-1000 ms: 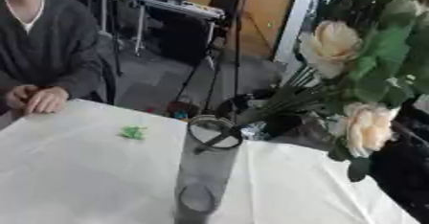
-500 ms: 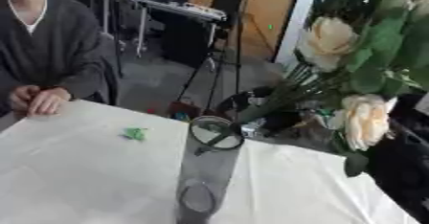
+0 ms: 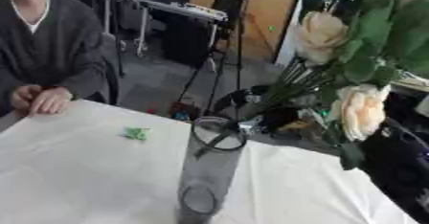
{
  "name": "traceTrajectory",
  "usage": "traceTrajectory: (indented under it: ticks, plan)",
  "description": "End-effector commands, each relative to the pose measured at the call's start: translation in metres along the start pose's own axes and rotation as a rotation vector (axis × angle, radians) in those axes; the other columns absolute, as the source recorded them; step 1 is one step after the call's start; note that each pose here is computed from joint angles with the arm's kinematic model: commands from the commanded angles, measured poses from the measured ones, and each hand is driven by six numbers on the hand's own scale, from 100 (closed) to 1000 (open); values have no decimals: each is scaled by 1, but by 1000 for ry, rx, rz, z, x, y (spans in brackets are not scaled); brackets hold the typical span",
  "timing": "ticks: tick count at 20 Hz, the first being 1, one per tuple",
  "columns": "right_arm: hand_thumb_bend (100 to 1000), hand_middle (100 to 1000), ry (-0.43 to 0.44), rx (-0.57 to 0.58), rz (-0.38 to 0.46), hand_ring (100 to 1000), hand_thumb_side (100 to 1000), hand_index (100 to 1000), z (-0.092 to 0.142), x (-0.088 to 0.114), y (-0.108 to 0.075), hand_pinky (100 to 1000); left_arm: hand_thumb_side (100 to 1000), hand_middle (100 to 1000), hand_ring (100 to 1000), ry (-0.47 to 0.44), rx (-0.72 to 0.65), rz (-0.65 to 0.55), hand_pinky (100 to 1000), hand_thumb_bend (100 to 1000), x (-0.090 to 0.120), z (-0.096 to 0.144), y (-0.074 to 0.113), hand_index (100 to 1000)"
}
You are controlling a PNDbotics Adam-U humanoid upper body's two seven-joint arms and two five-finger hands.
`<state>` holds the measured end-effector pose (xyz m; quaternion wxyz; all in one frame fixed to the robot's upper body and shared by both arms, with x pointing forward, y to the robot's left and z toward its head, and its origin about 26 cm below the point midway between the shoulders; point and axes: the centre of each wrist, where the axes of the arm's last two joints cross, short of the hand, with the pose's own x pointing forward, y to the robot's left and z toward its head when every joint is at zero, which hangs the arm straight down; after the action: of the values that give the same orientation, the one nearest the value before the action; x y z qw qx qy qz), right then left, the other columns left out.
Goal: Arrange flowers into the vase.
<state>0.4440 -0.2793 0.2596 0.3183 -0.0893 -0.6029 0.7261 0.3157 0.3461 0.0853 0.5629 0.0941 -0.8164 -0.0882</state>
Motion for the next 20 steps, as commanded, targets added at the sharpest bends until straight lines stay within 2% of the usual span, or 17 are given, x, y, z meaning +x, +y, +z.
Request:
traceTrajectory:
  ticks: [1, 20]
  plan:
    - [215, 977, -91, 131, 155, 1000, 866, 971, 13, 3, -17, 937, 764, 756, 803, -22, 1, -26, 780, 1000, 7, -4, 7, 796]
    - [221, 975, -125, 139, 163, 1000, 881, 970, -6, 11, -16, 934, 766, 754, 798, -21, 5, -19, 781, 1000, 6, -4, 6, 794]
